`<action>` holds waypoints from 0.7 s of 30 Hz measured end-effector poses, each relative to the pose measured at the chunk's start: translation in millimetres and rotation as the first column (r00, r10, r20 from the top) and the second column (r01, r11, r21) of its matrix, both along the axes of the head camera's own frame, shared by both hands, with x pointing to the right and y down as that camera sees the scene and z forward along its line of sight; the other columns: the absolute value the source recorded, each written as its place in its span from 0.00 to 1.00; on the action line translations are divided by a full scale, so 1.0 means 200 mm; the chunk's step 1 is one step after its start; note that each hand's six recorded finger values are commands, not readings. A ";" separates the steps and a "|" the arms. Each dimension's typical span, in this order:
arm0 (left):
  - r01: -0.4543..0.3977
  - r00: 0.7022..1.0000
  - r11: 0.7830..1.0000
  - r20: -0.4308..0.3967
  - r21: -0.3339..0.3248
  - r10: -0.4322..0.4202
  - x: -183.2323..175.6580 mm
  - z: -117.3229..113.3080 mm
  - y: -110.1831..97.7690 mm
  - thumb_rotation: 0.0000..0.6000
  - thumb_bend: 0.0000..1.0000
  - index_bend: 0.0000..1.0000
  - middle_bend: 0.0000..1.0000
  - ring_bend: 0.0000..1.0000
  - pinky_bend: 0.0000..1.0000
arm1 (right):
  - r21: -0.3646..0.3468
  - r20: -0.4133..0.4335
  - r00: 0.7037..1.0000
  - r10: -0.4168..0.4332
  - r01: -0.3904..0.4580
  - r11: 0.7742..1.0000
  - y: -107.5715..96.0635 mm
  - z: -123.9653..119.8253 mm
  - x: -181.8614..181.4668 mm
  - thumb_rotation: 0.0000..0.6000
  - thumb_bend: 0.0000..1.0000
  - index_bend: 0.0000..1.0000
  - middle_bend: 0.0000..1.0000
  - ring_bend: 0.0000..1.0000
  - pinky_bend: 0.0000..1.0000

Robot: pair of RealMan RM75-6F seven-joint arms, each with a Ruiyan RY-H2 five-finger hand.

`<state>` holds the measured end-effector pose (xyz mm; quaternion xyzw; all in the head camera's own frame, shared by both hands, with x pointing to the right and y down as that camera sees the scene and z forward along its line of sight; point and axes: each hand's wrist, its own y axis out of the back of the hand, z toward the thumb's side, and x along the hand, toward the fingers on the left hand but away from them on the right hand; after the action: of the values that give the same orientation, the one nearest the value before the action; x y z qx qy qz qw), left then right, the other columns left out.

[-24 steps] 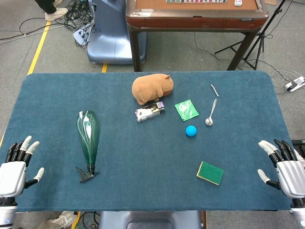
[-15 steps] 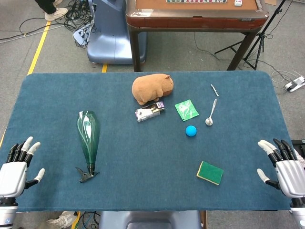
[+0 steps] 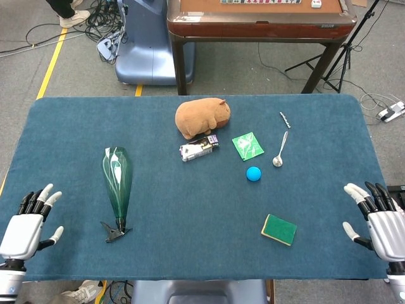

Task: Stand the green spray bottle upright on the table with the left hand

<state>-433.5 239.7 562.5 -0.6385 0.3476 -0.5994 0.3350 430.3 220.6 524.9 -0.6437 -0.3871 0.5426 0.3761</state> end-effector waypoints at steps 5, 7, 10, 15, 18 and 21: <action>-0.056 0.998 0.994 -0.001 -0.093 0.056 0.01 0.07 0.00 0.79 0.30 0.13 0.02 0.00 0.00 | 0.001 -0.003 1.000 0.001 -0.001 1.000 0.00 0.00 0.00 1.00 0.29 0.17 0.19 0.04 0.02; -0.084 0.996 0.988 -0.004 -0.129 0.084 0.02 0.10 -0.01 0.64 0.29 0.13 0.03 0.00 0.00 | 0.002 -0.004 1.000 0.001 -0.001 1.000 0.00 0.00 0.00 1.00 0.29 0.17 0.19 0.04 0.02; -0.124 0.992 0.977 -0.012 -0.173 0.124 0.03 0.14 -0.03 0.52 0.28 0.12 0.04 0.00 0.00 | 0.003 -0.005 1.000 0.002 -0.002 1.000 0.00 -0.01 0.00 1.00 0.29 0.17 0.19 0.04 0.02; -0.192 0.981 0.955 -0.014 -0.228 0.193 0.07 0.21 -0.07 0.47 0.28 0.10 0.07 0.00 0.00 | 0.003 -0.006 1.000 0.001 -0.001 1.000 0.00 -0.01 0.00 1.00 0.29 0.17 0.19 0.04 0.02; -0.246 0.967 0.933 -0.005 -0.261 0.254 0.11 0.26 -0.09 0.47 0.28 0.11 0.07 0.00 0.00 | 0.002 -0.008 1.000 0.002 -0.002 1.000 0.00 -0.01 0.00 1.00 0.29 0.17 0.19 0.04 0.02; -0.287 0.953 0.911 0.011 -0.296 0.303 0.14 0.31 -0.11 0.45 0.28 0.12 0.09 0.00 0.00 | 0.001 -0.008 1.000 0.003 -0.003 1.000 0.00 -0.01 0.01 1.00 0.29 0.17 0.19 0.04 0.02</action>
<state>-404.7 218.2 623.9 -0.7087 0.1458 -0.6043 0.3338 431.4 220.7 523.5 -0.6407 -0.3869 0.5456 0.3770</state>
